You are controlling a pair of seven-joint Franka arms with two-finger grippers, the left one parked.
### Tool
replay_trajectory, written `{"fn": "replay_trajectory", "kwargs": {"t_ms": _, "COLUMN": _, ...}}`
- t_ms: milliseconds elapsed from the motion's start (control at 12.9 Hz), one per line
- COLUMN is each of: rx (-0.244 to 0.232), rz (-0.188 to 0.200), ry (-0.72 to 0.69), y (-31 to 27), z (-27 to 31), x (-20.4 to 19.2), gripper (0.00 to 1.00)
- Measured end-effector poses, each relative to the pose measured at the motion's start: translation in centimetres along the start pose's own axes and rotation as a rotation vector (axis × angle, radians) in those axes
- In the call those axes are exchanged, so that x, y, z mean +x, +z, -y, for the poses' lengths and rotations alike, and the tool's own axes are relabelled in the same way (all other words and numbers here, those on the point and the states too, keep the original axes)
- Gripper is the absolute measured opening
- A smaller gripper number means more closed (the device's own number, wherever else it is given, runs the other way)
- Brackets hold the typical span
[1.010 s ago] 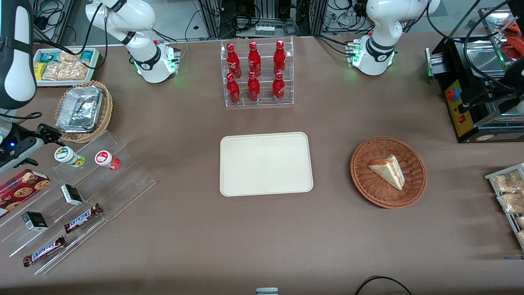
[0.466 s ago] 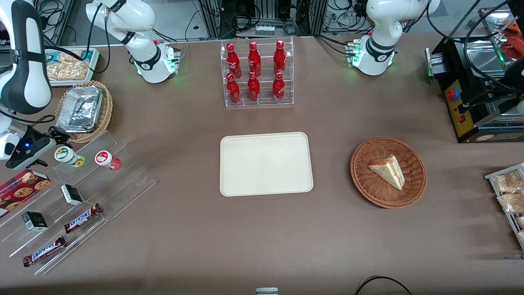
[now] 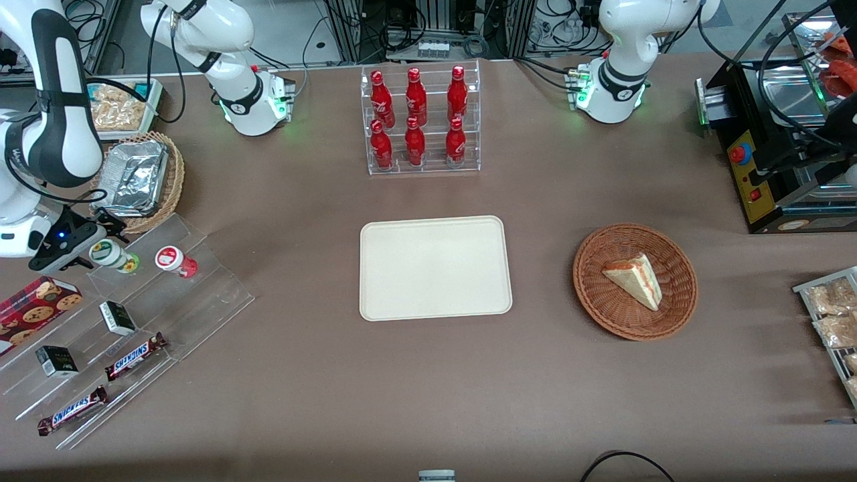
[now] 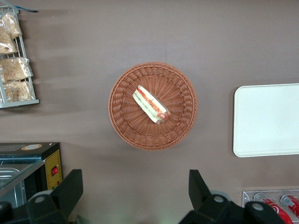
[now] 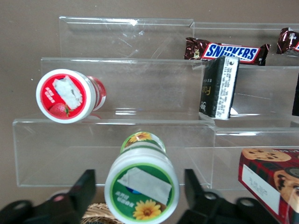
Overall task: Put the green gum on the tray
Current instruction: 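Close the right gripper around the green gum container, then lift the gum container and carry it over the cream tray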
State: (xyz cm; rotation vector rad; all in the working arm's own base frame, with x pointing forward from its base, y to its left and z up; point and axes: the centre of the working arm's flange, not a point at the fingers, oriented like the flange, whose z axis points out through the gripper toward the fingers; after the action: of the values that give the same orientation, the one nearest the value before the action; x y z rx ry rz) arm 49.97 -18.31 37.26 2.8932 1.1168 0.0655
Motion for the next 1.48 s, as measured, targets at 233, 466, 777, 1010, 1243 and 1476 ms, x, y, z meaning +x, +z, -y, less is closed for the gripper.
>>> {"fn": "replay_trajectory", "kwargs": {"t_ms": 233, "rx": -0.007, "rz": -0.005, "ry": 0.0, "y": -0.4, "z": 0.0, "x": 0.0, "gripper": 0.59}}
{"fn": "replay_trajectory", "kwargs": {"t_ms": 466, "rx": 0.001, "rz": -0.007, "ry": -0.001, "y": -3.1, "z": 0.3, "x": 1.0, "gripper": 0.59}}
{"fn": "replay_trajectory", "kwargs": {"t_ms": 777, "rx": 0.035, "rz": 0.008, "ry": 0.051, "y": -8.0, "z": 2.2, "x": 6.9, "gripper": 0.59}}
{"fn": "replay_trajectory", "kwargs": {"t_ms": 1010, "rx": 0.051, "rz": 0.022, "ry": 0.115, "y": -7.5, "z": 6.4, "x": 12.8, "gripper": 0.59}}
{"fn": "replay_trajectory", "kwargs": {"t_ms": 1243, "rx": 0.078, "rz": 0.053, "ry": 0.211, "y": -5.5, "z": 12.2, "x": 18.8, "gripper": 0.59}}
{"fn": "replay_trajectory", "kwargs": {"t_ms": 1476, "rx": 0.078, "rz": 0.071, "ry": 0.307, "y": -3.3, "z": 18.9, "x": 25.2, "gripper": 0.59}}
